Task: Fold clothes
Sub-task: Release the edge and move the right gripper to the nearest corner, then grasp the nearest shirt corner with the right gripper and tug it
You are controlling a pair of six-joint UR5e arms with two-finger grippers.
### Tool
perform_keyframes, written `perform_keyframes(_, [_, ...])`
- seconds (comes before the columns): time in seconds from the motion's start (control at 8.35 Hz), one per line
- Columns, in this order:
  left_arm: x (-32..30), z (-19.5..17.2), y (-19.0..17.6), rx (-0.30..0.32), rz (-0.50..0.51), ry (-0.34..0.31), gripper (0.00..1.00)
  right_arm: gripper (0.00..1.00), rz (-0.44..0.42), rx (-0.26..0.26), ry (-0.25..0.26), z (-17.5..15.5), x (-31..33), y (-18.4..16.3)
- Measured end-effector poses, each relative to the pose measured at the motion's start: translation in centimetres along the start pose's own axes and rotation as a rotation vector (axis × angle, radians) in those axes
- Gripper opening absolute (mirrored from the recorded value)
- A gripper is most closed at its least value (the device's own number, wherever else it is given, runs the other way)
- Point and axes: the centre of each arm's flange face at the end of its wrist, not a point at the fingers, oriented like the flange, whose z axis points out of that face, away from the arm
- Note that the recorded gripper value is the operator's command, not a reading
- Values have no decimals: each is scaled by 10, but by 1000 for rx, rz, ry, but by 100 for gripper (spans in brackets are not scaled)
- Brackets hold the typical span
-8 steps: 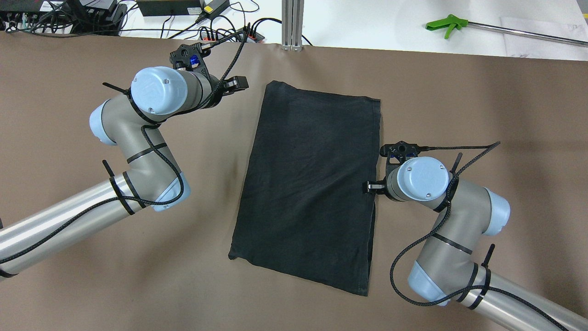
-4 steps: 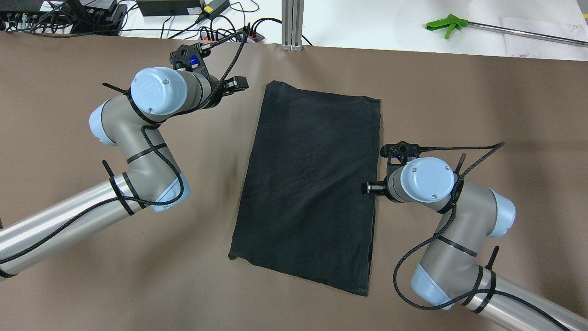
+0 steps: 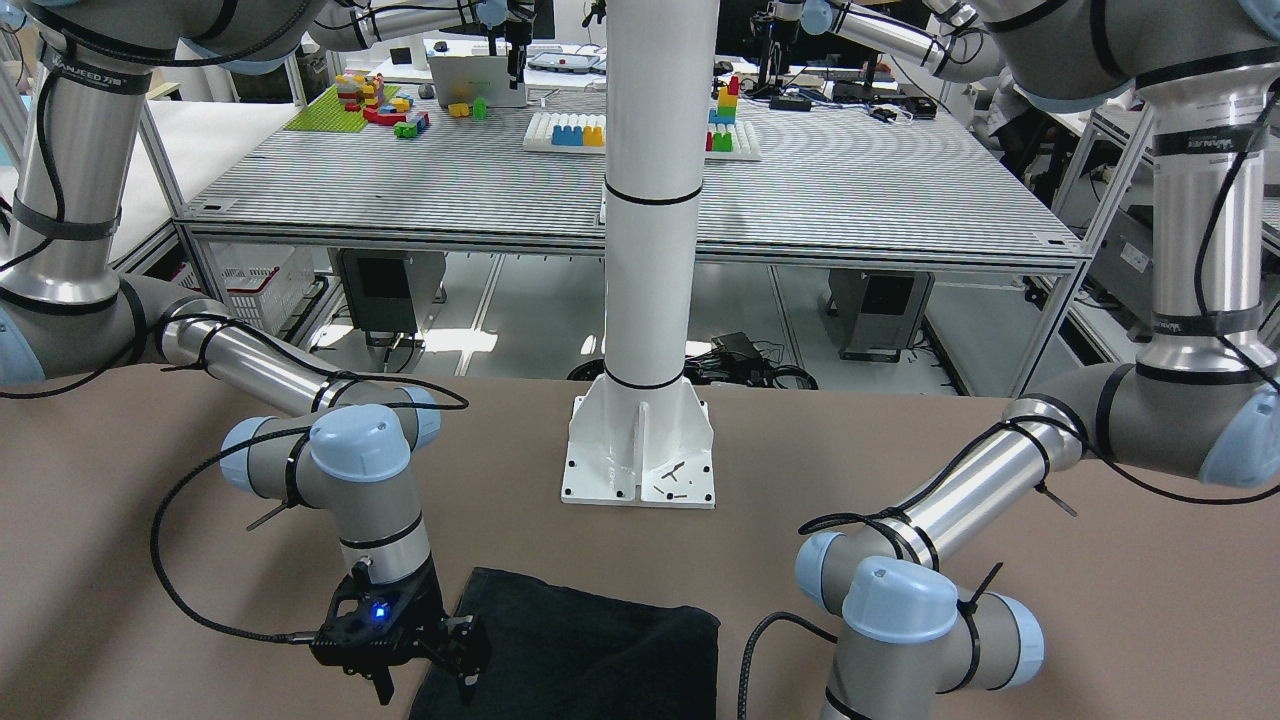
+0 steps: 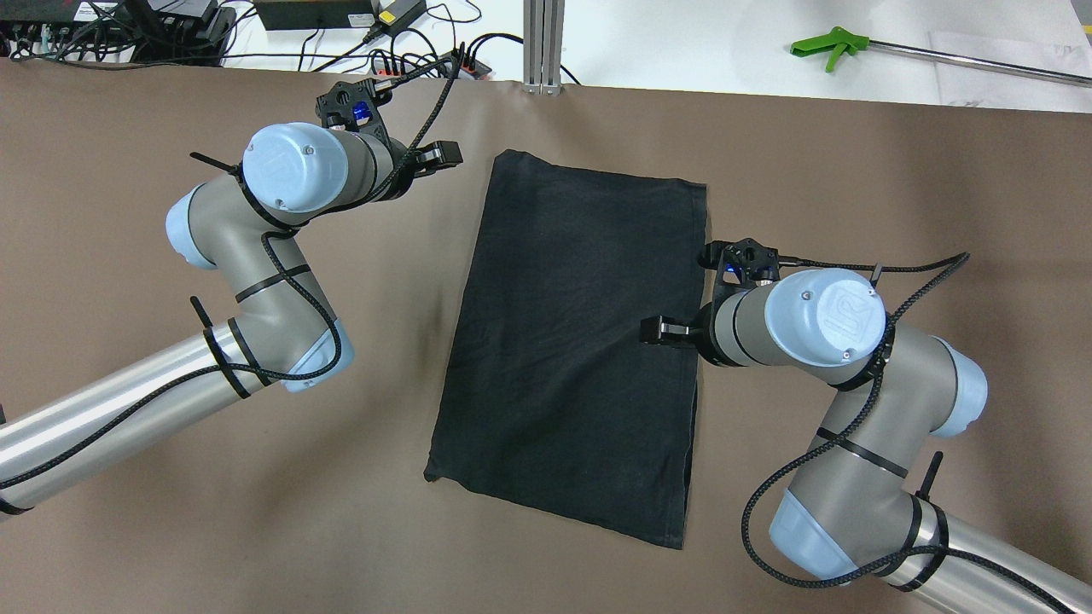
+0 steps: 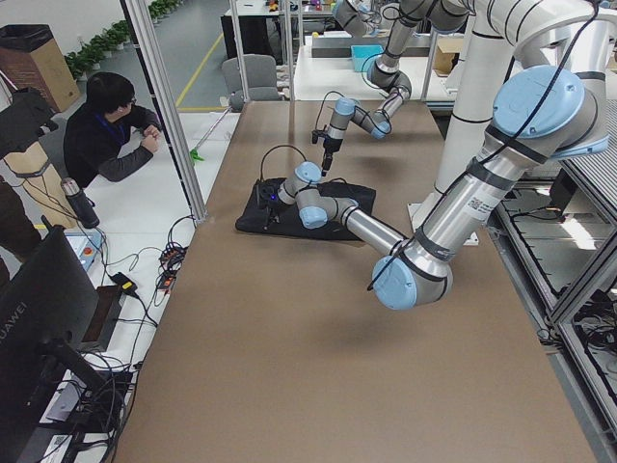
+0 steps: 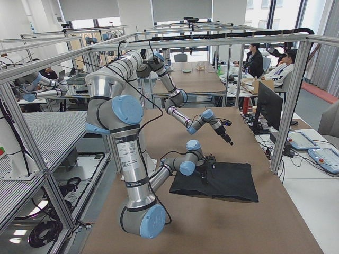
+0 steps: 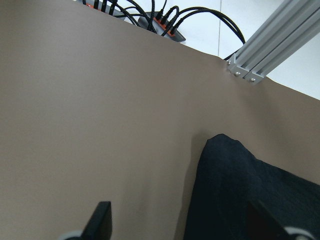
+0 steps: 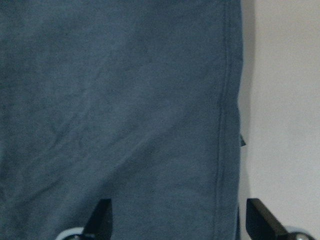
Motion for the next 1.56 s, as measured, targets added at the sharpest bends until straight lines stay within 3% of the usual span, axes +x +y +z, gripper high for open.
perform_keyframes(0.24, [-1,-3,-2,4,0,4,95,94,188,-13,-109,-13,-20,22])
perform_keyframes(0.6, [-4,-9,-3,9,0,10,95,94,385,-54,-131,-13,-24,57])
perform_keyframes(1.08, [-10,-9,-6,14,11,4,95,94,421,-58,-97,-5,-14,147])
perform_keyframes(1.56, [-11,-8,-7,15,14,0,95,94,417,-57,-64,32,-11,177])
